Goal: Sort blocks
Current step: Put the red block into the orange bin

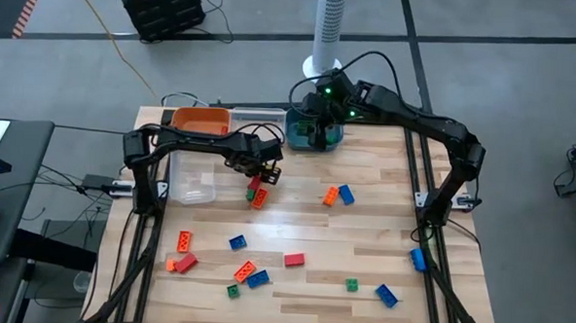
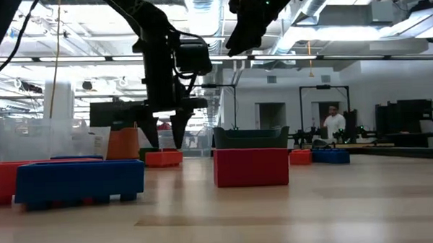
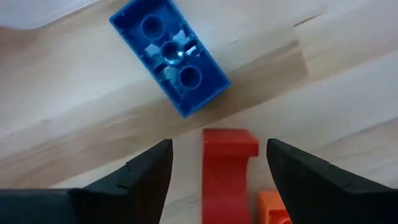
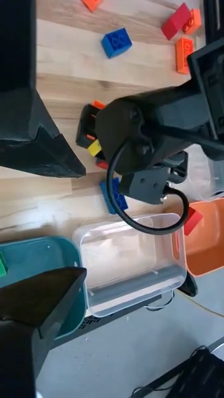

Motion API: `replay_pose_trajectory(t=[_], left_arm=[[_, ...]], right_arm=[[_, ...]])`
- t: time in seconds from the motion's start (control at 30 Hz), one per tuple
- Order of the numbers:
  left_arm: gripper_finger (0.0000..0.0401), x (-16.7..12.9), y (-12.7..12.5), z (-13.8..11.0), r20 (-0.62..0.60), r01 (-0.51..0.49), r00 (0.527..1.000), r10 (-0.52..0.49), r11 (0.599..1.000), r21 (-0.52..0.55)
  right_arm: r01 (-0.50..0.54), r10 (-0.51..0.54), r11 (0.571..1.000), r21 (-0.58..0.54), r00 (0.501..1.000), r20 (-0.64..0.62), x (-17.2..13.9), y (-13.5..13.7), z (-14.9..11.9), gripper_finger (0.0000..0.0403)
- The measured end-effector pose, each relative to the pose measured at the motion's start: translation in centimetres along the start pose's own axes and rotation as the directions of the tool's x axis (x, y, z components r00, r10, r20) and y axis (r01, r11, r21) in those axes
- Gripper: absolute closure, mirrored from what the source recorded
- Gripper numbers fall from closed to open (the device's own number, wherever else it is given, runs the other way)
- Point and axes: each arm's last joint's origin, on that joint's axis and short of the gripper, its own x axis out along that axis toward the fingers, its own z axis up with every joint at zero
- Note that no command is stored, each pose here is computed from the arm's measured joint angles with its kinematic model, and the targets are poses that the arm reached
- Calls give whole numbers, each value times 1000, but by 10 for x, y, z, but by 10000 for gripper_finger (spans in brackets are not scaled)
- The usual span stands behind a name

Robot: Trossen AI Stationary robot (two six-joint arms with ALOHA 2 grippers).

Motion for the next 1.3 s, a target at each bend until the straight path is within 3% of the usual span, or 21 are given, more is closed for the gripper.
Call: replay_pose_trajectory(t=[0.37,0.67,0.73,1.1,1.2,1.3], left_arm=[[160,22,-5,-1,-76,30,997,-26,998,55],[281,20,-5,-4,-98,31,995,-21,995,99],[286,18,-5,-4,-117,53,992,-41,993,103],[265,-52,10,28,1,171,985,-172,980,97],[263,-73,24,34,31,182,982,-186,978,105],[265,-91,48,40,65,132,988,-139,987,95]], right_arm=[[4,-4,1000,0,1000,-3,-1,-4,-1,149],[15,-15,1000,10,1000,-4,-2,-9,-3,149],[16,-16,1000,10,1000,-4,-2,-9,-3,149],[19,-19,1000,13,1000,-5,-2,-11,-3,149],[19,-19,1000,13,1000,-5,-2,-11,-3,149],[18,-18,1000,14,1000,-8,-2,-11,-4,149]])
